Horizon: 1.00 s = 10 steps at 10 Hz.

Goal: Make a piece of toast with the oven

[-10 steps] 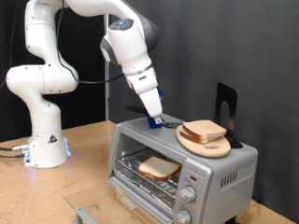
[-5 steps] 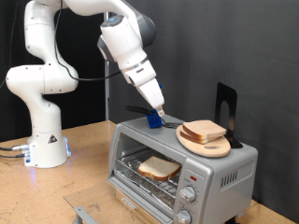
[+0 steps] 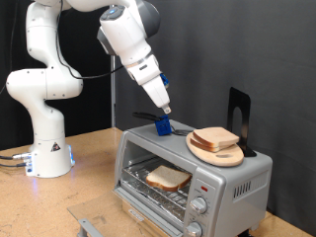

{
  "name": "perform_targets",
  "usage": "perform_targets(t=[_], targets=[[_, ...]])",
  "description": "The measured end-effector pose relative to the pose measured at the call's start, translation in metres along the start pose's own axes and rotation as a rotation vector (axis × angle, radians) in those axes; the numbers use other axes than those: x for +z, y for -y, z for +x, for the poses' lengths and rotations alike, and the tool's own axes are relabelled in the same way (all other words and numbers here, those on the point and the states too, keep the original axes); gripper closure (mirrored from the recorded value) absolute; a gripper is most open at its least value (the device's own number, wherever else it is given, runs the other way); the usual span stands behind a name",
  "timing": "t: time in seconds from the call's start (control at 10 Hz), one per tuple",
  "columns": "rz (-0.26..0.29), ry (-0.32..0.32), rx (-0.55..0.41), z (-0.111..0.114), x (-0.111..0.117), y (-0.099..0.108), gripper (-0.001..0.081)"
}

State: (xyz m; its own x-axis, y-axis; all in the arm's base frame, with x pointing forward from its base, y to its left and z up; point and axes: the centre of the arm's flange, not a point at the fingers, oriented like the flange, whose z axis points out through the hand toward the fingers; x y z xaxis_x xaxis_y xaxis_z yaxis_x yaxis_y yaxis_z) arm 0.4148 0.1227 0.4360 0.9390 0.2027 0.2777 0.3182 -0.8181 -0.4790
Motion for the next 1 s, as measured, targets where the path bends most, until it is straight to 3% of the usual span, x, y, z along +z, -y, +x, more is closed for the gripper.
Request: perform_targets(t=[0.3, 0.4, 0.6, 0.8, 1.0], targets=[[0.126, 0.022, 0.019, -0.003, -0.044, -0.028, 0.0126], [0.135, 0.033, 0.022, -0.006, -0.057, -0.042, 0.0126], [0.097, 0.082, 0.017, -0.016, -0.078, -0.072, 0.0126], [0.097, 0.098, 0.007, -0.017, -0.08, -0.079, 0.0126], [0.112, 0.137, 0.215, -0.022, -0.078, -0.079, 0.0126]])
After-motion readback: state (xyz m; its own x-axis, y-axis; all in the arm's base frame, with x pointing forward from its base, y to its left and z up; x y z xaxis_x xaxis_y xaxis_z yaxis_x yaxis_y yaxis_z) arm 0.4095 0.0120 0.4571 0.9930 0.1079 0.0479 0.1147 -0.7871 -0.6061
